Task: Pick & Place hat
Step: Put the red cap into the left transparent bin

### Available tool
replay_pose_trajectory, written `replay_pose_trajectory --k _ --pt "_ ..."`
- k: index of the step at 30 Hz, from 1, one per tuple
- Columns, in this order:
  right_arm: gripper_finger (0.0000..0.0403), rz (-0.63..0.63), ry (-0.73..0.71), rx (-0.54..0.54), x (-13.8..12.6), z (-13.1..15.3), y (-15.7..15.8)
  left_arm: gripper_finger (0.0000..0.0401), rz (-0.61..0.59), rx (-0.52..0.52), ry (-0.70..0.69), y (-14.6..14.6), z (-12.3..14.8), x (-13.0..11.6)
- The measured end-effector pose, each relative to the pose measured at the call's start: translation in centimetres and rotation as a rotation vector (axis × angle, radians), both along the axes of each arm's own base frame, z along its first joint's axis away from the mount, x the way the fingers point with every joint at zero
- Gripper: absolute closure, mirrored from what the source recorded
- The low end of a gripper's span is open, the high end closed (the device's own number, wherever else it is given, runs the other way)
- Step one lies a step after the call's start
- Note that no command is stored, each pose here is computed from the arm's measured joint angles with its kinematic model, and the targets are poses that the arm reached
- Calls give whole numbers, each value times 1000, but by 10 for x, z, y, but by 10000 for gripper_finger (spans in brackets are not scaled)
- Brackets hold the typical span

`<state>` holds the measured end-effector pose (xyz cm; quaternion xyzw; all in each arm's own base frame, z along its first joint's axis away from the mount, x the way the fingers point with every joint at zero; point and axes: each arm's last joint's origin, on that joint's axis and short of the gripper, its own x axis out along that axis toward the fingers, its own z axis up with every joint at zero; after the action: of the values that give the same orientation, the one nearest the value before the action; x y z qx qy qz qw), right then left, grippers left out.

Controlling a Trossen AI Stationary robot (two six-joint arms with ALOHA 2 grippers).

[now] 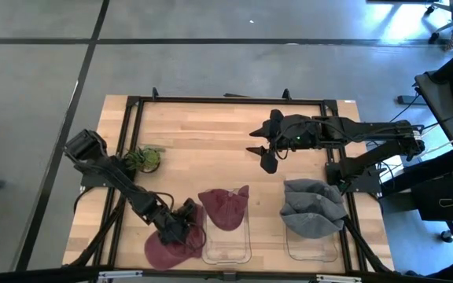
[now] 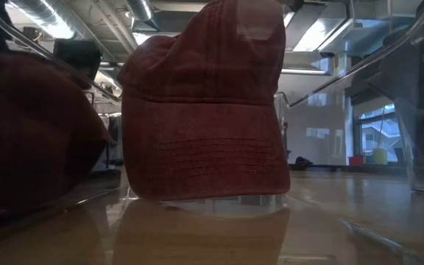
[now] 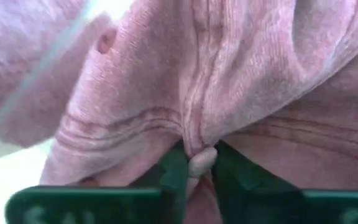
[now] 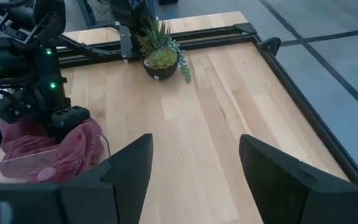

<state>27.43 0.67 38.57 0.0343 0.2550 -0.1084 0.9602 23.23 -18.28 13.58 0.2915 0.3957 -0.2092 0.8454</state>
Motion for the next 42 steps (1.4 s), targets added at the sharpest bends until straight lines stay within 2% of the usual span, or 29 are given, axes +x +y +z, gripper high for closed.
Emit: replay_pose_trajectory --k 2,6,12,17,23,25,29,32,37,42 --pt "163 0 0 0 0 0 0 363 -8 -4 0 -1 3 1" --pt "163 1 0 1 0 0 0 363 -9 -33 8 -1 12 0" --pt "163 0 -1 6 0 0 0 363 115 -118 44 7 47 -10" --pt "163 21 -1 18 0 0 1 363 219 -288 90 17 106 -18" --pt "163 59 0 43 0 0 2 363 358 -652 280 35 178 -27" --pt "163 77 1 52 0 0 3 363 421 -702 308 43 193 -30" --pt "163 90 1 57 0 0 4 363 611 -728 317 61 212 -31" --pt "163 93 2 53 0 0 4 363 698 -820 306 69 227 -26" --pt "163 121 12 3 0 0 3 363 686 -895 253 70 252 -20" --pt "163 146 26 -40 0 -1 3 363 575 -898 195 59 279 -13"
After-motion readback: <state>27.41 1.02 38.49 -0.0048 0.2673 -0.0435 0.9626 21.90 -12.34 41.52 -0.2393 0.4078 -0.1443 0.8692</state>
